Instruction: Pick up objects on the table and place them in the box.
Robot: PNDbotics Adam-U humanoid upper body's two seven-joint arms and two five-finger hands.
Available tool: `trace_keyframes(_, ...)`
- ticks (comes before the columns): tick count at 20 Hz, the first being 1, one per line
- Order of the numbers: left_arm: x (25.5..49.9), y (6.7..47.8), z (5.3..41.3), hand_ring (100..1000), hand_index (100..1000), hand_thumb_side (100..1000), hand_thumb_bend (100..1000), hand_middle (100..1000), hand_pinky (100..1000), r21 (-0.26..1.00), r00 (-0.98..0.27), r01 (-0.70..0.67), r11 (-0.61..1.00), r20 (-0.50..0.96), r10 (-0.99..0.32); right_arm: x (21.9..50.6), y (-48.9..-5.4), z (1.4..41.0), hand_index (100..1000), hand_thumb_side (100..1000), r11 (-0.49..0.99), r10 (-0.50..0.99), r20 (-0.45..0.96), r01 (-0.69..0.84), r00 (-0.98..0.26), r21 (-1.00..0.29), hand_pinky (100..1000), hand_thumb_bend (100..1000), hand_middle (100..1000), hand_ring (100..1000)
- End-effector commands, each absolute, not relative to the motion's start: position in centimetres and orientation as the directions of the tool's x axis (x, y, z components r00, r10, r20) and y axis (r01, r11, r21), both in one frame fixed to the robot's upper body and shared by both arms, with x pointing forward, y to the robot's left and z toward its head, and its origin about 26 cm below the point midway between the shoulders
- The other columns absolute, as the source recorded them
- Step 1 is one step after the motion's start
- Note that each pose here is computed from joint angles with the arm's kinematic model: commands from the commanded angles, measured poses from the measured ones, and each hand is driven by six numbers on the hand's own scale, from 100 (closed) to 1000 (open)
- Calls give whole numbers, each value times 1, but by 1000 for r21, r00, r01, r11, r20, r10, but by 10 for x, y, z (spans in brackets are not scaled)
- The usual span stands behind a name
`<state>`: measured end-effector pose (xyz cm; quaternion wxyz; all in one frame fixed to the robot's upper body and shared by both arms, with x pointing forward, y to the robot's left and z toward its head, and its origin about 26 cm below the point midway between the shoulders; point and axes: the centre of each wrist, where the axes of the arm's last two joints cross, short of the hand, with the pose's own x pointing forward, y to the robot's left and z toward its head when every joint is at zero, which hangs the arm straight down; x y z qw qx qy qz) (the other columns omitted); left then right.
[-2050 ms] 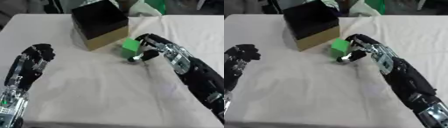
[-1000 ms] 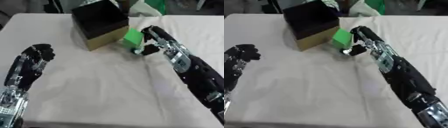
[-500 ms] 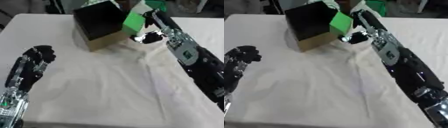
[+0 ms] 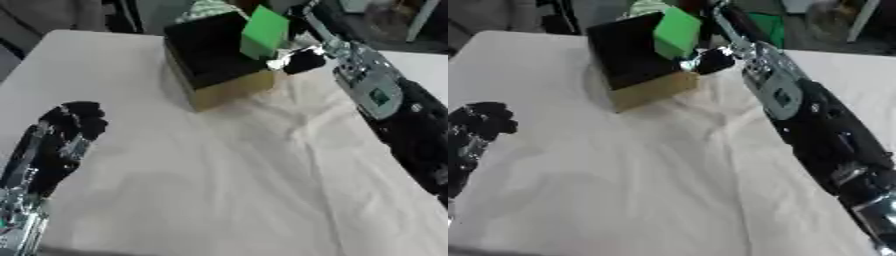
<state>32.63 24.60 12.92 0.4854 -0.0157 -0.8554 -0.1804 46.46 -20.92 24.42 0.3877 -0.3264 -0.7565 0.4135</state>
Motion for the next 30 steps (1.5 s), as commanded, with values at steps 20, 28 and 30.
trace_keyframes(20,331,212,169,628,726,521,458,602,670,316,-635,333,888,772,-37,491,-257,250,875,455,451,863,360,223,-355,-864,710,567,785,710)
trace_keyframes(28,332,212,168,628,726,519,460,602,669,313,-630,333,889,776,-37,489,-254,252,935,521,441,863,338,233,-376,-867,744,711,893,769)
trace_keyframes(30,332,212,168,627,726,518,461,602,669,312,-629,334,890,777,-37,489,-253,253,939,516,443,862,337,238,-378,-864,744,716,904,769)
